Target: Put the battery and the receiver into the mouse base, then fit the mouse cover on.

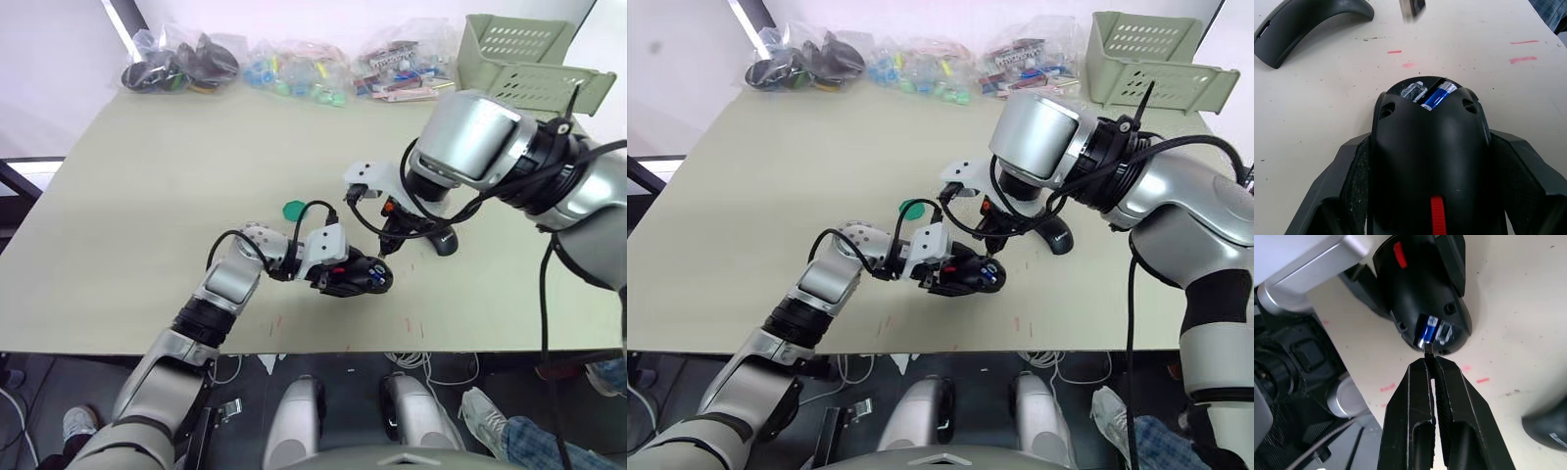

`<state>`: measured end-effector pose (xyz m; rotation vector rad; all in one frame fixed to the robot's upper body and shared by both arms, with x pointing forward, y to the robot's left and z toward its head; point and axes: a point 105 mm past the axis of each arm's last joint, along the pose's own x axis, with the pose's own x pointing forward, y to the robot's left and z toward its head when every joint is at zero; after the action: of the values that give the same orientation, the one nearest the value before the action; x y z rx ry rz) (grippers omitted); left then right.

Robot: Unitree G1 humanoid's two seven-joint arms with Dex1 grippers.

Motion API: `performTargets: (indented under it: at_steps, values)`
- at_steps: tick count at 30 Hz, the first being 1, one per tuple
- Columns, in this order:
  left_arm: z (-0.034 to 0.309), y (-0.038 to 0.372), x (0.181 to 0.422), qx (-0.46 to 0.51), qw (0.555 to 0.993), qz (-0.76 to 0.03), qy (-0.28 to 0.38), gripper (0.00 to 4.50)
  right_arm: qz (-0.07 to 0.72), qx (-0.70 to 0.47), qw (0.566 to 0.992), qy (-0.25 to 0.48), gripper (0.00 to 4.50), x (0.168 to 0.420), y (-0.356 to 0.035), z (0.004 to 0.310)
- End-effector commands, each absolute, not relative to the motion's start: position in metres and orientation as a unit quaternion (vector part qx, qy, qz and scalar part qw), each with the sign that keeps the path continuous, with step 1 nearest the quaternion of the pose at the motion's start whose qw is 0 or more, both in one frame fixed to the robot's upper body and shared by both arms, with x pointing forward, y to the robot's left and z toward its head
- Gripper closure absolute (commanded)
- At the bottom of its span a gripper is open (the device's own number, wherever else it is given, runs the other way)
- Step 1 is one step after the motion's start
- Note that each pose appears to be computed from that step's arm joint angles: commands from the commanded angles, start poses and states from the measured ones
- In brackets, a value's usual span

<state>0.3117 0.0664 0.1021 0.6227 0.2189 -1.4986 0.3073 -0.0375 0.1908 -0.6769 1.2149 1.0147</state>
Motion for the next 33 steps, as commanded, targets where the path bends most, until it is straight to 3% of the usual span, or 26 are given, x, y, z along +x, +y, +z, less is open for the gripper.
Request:
performTargets:
  at_steps: [1, 33]
  values:
    - [0.108, 0.062, 0.311, 0.281, 0.681, -0.671, 0.085, 1.46, 0.446, -0.284, 0.669, 0.523, 4.50, 0.311, -0.035, 0.198]
    - [0.108, 0.058, 0.309, 0.276, 0.681, -0.672, 0.092, 1.46, 0.415, -0.225, 0.682, 0.558, 4.50, 0.321, -0.038, 0.167]
